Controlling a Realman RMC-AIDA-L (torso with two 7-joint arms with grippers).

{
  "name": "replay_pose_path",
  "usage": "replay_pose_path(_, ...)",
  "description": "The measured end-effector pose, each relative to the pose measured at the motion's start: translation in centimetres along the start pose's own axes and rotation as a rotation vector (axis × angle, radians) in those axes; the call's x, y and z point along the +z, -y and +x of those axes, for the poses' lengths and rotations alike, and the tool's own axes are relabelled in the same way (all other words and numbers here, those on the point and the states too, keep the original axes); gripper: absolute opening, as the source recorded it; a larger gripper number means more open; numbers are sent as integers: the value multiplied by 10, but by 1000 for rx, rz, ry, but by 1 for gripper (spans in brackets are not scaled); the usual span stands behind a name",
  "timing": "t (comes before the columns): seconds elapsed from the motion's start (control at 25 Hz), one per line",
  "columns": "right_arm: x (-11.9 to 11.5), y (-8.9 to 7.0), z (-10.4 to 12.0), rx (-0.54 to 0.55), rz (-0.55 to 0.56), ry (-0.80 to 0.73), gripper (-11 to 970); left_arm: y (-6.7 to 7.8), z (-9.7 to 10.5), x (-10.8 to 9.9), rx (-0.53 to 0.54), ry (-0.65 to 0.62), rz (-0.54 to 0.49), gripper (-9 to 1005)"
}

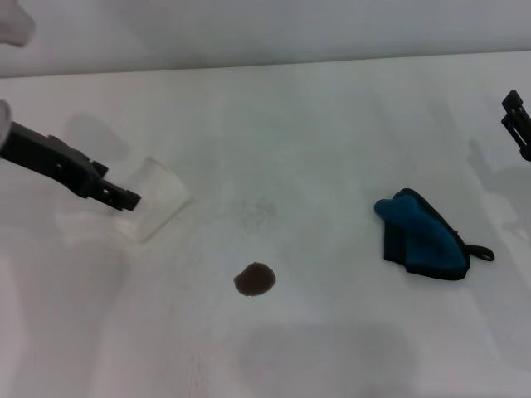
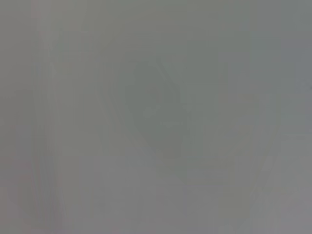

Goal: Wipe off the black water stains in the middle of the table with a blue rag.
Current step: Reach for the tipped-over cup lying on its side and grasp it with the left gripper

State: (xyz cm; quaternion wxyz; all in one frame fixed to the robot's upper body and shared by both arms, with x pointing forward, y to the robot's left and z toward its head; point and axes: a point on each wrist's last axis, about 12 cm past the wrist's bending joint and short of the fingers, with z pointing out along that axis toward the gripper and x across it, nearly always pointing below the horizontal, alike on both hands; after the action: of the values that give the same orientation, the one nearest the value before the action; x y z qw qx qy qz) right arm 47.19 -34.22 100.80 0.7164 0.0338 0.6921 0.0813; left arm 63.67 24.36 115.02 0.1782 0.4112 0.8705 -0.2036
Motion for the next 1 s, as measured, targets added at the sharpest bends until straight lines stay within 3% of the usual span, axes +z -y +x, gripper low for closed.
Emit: replay_pose_path(1.0,-12,7,2,8,23,-12,832,4,12,52,-9,10,-44,856)
